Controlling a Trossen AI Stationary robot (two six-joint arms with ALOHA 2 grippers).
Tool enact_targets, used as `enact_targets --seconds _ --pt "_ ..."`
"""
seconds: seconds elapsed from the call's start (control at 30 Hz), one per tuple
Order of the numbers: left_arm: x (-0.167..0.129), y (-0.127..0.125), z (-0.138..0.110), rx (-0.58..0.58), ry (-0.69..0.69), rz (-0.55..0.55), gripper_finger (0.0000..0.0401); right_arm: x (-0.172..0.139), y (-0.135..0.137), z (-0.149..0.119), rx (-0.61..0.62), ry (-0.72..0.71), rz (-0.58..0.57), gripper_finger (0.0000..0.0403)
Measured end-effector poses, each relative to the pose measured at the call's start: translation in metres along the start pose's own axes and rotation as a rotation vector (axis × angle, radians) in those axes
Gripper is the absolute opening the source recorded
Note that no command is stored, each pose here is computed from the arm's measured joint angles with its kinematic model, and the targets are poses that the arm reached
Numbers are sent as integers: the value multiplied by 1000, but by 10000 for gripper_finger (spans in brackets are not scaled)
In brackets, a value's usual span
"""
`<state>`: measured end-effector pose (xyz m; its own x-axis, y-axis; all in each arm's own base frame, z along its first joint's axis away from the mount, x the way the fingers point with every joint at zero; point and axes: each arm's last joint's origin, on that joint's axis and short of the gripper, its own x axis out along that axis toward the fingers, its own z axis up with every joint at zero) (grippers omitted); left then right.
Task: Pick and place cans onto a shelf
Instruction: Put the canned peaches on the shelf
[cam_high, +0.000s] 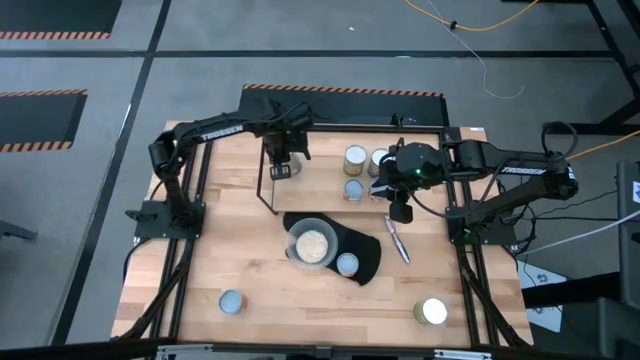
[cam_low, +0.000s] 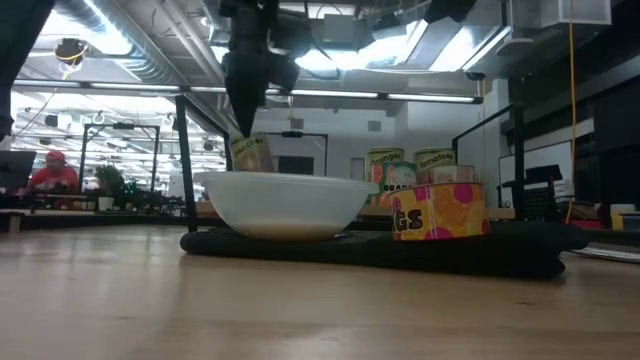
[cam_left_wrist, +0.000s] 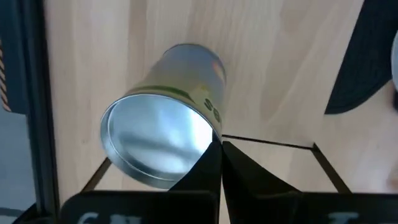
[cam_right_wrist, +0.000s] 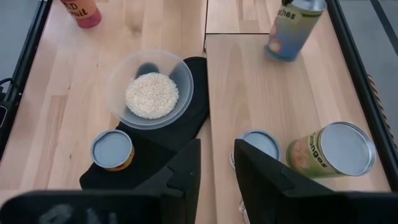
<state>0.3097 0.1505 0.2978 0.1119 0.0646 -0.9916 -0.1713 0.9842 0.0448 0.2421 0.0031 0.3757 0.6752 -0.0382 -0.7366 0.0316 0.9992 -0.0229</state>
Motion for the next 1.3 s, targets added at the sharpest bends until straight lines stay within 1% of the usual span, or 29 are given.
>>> enact_targets --seconds 0.23,0.33,1.3 --pt "13 -4 7 36 39 1 0 0 0 0 -1 0 0 101" --pt "13 -5 7 41 46 24 0 0 0 0 -1 0 0 101" --pt "13 -7 10 45 25 28 1 0 0 0 -1 1 0 101"
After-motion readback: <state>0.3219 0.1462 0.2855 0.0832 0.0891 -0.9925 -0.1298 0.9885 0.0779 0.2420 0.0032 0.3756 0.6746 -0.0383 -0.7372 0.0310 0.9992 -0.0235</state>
